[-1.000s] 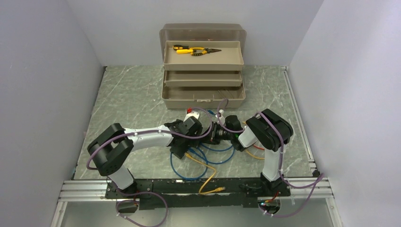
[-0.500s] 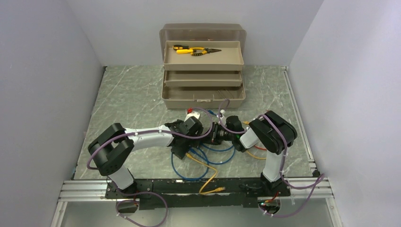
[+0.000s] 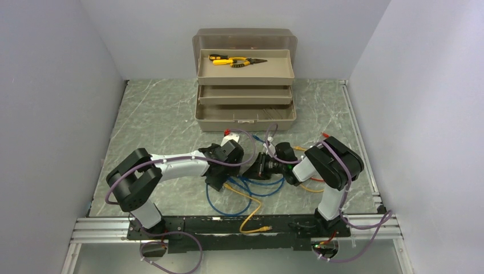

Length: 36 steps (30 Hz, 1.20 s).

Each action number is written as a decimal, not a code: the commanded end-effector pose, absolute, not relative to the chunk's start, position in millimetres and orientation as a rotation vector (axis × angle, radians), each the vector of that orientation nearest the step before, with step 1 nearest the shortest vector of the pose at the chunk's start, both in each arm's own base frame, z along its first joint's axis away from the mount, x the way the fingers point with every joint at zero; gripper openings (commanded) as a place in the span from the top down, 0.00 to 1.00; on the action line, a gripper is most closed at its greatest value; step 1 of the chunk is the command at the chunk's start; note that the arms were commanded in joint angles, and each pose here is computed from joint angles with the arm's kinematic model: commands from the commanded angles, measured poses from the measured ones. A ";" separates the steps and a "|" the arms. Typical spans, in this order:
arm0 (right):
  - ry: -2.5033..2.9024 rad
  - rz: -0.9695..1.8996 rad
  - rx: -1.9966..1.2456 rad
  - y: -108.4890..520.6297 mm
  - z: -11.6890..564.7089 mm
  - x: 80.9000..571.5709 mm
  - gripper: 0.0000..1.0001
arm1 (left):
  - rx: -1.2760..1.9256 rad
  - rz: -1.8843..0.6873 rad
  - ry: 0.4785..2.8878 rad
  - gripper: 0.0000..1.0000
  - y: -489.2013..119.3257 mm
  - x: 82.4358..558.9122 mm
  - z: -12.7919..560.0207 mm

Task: Pull the plug from the switch port
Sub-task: Pull the connector from the switch port, then place the connector at the center of the board.

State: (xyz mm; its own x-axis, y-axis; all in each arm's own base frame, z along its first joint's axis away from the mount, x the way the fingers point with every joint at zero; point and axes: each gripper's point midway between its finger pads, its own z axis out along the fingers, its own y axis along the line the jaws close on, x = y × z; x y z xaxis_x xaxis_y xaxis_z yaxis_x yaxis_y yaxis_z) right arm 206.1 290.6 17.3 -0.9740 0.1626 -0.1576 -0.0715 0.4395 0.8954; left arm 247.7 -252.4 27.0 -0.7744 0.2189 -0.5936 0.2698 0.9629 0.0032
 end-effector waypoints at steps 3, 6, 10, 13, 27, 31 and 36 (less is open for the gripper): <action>2.460 1.559 0.035 284.0 22.8 199.9 1.00 | 0.333 -0.069 2.503 0.17 -239.2 244.3 15.1; 2.399 1.560 0.033 284.3 35.8 212.1 1.00 | 0.339 -0.158 2.481 0.17 -248.9 242.2 23.3; 2.306 1.499 -0.012 283.2 62.5 237.0 1.00 | 0.327 -0.311 2.412 0.17 -263.1 241.8 48.7; 2.248 1.397 -0.064 280.7 85.3 256.2 1.00 | 0.277 -0.390 2.339 0.16 -265.3 244.0 74.2; 2.019 1.268 -0.144 267.0 183.6 270.1 1.00 | 0.054 -0.862 1.815 0.01 -256.7 233.5 219.4; 1.976 1.332 -0.146 270.3 201.4 263.6 0.99 | 0.050 -0.990 1.687 0.01 -255.8 221.7 238.4; 2.047 1.262 -0.156 266.7 184.9 261.9 0.51 | 0.060 -0.963 1.732 0.01 -251.3 218.4 228.2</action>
State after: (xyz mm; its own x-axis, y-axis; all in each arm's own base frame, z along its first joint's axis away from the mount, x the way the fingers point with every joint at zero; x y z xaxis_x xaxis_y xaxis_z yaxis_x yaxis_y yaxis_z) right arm 260.3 267.2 176.4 -0.7522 0.2689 -0.6016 -0.4275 0.4956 0.7561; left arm 220.2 -246.2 204.4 -0.4262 -0.3529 -0.8330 0.4419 0.7222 -0.5321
